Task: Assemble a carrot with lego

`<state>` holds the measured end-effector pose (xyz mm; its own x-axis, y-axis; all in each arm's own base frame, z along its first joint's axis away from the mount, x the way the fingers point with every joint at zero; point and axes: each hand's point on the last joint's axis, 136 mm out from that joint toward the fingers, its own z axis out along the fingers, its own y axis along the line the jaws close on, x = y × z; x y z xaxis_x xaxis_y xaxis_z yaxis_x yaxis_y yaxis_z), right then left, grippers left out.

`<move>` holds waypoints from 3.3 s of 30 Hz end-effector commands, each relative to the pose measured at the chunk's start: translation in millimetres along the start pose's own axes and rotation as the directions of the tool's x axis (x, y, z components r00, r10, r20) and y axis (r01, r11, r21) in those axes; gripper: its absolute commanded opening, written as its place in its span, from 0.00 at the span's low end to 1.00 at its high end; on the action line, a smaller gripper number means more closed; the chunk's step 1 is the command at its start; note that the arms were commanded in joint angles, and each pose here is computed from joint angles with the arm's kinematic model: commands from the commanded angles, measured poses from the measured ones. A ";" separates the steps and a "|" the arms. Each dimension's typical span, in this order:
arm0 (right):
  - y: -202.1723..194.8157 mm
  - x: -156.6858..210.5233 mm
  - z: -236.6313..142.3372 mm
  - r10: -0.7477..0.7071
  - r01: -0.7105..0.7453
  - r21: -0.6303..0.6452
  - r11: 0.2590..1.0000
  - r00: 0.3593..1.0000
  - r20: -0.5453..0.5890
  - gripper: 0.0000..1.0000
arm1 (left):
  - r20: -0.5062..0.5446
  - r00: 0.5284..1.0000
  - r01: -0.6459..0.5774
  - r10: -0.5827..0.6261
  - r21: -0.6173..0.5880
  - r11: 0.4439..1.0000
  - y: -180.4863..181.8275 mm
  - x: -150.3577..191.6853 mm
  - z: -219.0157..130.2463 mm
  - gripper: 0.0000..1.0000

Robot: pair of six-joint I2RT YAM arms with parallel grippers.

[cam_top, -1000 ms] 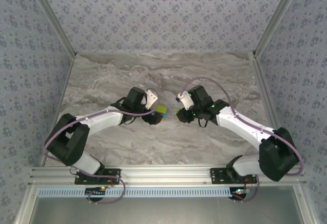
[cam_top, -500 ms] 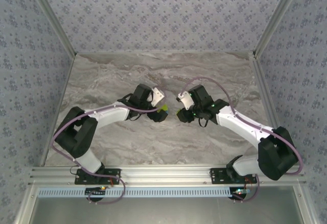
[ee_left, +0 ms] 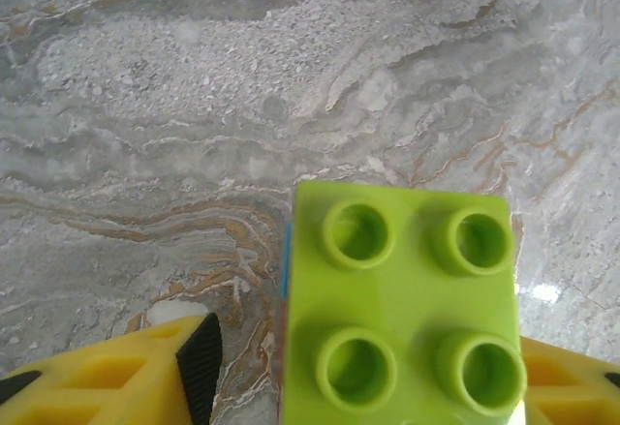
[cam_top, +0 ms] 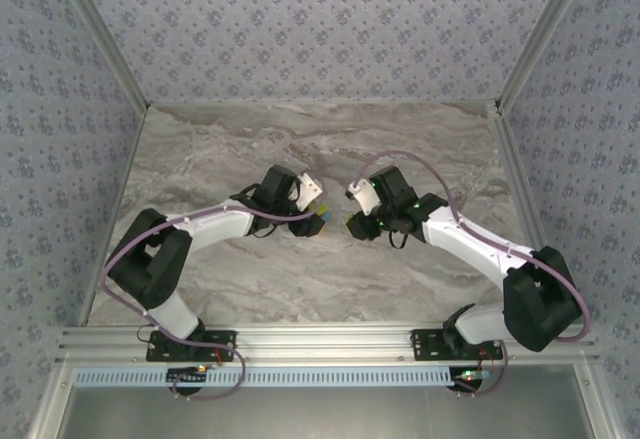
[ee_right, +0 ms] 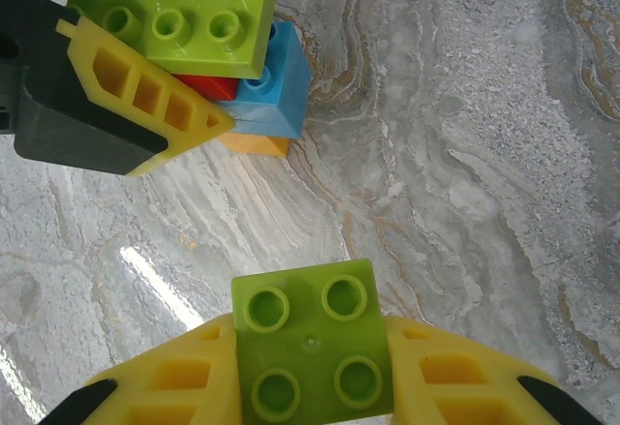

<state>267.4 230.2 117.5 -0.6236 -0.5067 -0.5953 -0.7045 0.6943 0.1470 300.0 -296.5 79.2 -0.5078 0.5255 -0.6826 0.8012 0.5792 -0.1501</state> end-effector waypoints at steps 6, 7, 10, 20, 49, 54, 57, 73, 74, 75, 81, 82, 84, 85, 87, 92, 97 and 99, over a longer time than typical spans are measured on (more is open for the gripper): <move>3.9 -3.5 -5.9 -0.049 0.049 -0.052 0.997 0.999 0.002 0.25 | 0.007 1.000 -0.001 0.001 0.122 0.993 -23.6 -2.9 -5.9 0.43; 1.1 -6.0 -8.2 -0.045 0.045 -0.054 0.998 0.999 0.008 0.25 | -0.003 1.000 0.004 -0.004 0.149 0.989 -27.9 -1.8 -7.9 0.41; 0.6 -18.9 -18.8 -0.039 0.044 -0.094 0.995 0.997 0.060 0.25 | -0.024 1.000 0.025 -0.020 0.249 0.968 -45.8 0.0 -18.8 0.37; 33.3 -45.0 -39.3 -0.144 0.128 -0.401 0.907 0.990 -0.009 0.24 | -0.009 0.999 0.034 -0.034 0.522 0.852 -95.9 -2.8 -74.6 0.29; 58.3 -41.2 -17.8 -0.279 0.150 -0.629 0.763 0.954 -0.111 0.22 | -0.113 0.992 0.025 0.053 0.592 0.805 -94.1 18.6 -46.1 0.11; 55.7 -44.2 -14.3 -0.307 0.171 -0.634 0.754 0.945 -0.111 0.22 | -0.105 0.993 0.032 0.050 0.663 0.748 -107.8 14.0 -59.1 0.11; 57.0 -46.7 -15.0 -0.322 0.182 -0.647 0.741 0.941 -0.104 0.23 | -0.108 0.993 0.036 0.051 0.681 0.732 -111.9 14.2 -62.0 0.11; 72.1 -39.9 -33.2 -0.347 0.181 -0.720 0.670 0.934 -0.088 0.23 | -0.123 0.991 0.045 0.059 0.702 0.711 -116.0 15.3 -64.7 0.10; 73.2 -39.6 -33.3 -0.348 0.180 -0.722 0.668 0.933 -0.089 0.23 | -0.121 0.991 0.043 0.060 0.702 0.711 -116.1 14.8 -64.9 0.10; 74.0 -39.6 -33.6 -0.349 0.180 -0.724 0.666 0.933 -0.089 0.23 | -0.124 0.991 0.045 0.060 0.702 0.711 -116.1 15.2 -64.7 0.10; 76.2 -33.1 -29.0 -0.357 0.154 -0.734 0.662 0.925 -0.129 0.23 | -0.122 0.991 0.044 0.060 0.701 0.712 -116.2 14.1 -66.0 0.10; 76.8 -32.2 -28.1 -0.358 0.151 -0.736 0.660 0.924 -0.132 0.23 | -0.123 0.991 0.044 0.060 0.702 0.711 -116.3 14.2 -65.8 0.10; 79.2 -30.8 -26.2 -0.364 0.149 -0.740 0.655 0.921 -0.137 0.23 | -0.125 0.990 0.045 0.060 0.701 0.711 -116.1 14.2 -65.2 0.10; 80.6 -30.1 -25.7 -0.366 0.146 -0.742 0.654 0.920 -0.141 0.23 | -0.126 0.990 0.046 0.060 0.701 0.711 -116.0 14.3 -65.0 0.09; 81.0 -28.5 -23.9 -0.369 0.144 -0.742 0.655 0.918 -0.148 0.23 | -0.124 0.990 0.044 0.060 0.702 0.711 -115.8 13.5 -65.1 0.09; 81.0 -23.4 -18.8 -0.370 0.125 -0.742 0.659 0.912 -0.174 0.23 | -0.122 0.991 0.041 0.063 0.702 0.711 -116.4 13.2 -65.9 0.09; 80.3 -17.6 -17.5 -0.372 0.105 -0.744 0.660 0.906 -0.201 0.23 | -0.121 0.991 0.042 0.060 0.697 0.715 -114.2 13.1 -66.3 0.09; 80.1 -14.6 -17.8 -0.371 0.093 -0.747 0.658 0.903 -0.214 0.23 | -0.120 0.991 0.040 0.061 0.697 0.716 -114.5 13.0 -66.3 0.09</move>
<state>223.5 285.9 157.0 -0.3796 -0.7979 -0.4682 -0.8003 0.0294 0.5989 178.2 -306.1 118.2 -0.5267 0.6556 -0.5411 0.7552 0.0687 -0.6519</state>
